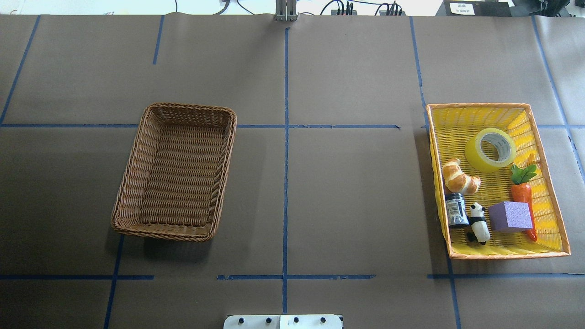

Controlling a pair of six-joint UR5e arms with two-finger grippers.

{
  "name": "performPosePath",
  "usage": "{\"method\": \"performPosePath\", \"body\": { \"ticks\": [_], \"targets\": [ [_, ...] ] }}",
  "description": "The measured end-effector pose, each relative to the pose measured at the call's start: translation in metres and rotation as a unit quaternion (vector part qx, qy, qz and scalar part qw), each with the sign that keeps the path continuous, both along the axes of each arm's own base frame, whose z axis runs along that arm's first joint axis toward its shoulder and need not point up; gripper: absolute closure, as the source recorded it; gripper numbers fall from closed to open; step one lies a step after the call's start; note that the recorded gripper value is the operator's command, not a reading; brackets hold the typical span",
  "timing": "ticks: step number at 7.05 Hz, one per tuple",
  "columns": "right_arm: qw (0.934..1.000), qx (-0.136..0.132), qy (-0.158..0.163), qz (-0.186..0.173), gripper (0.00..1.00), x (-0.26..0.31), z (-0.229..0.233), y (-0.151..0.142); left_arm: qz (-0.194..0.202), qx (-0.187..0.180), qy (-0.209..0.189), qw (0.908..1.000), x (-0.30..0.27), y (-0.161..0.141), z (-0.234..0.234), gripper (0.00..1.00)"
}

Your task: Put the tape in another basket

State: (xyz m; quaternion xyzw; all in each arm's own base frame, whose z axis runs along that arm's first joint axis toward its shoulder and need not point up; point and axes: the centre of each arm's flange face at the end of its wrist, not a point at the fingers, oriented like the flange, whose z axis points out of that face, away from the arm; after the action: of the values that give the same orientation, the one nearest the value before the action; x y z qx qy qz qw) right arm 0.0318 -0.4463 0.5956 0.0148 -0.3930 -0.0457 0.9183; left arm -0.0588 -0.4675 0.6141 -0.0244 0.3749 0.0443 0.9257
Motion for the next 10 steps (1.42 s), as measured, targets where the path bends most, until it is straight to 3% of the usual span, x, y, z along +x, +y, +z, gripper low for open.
{"method": "performPosePath", "body": {
  "ticks": [4,6,10],
  "targets": [
    [1.0000,0.007,-0.006,-0.003,0.00,-0.003,-0.004,-0.002,-0.001,0.009,0.002,1.0000,0.001,-0.002,-0.009,0.00],
    [0.9986,0.045,-0.009,-0.027,0.00,-0.033,-0.008,-0.013,0.001,0.005,0.006,1.0000,0.002,-0.002,-0.003,0.00],
    [0.9993,0.025,-0.027,-0.010,0.02,-0.155,-0.046,-0.086,0.001,0.035,0.008,0.9994,0.002,-0.009,-0.007,0.00]
  ]
}}
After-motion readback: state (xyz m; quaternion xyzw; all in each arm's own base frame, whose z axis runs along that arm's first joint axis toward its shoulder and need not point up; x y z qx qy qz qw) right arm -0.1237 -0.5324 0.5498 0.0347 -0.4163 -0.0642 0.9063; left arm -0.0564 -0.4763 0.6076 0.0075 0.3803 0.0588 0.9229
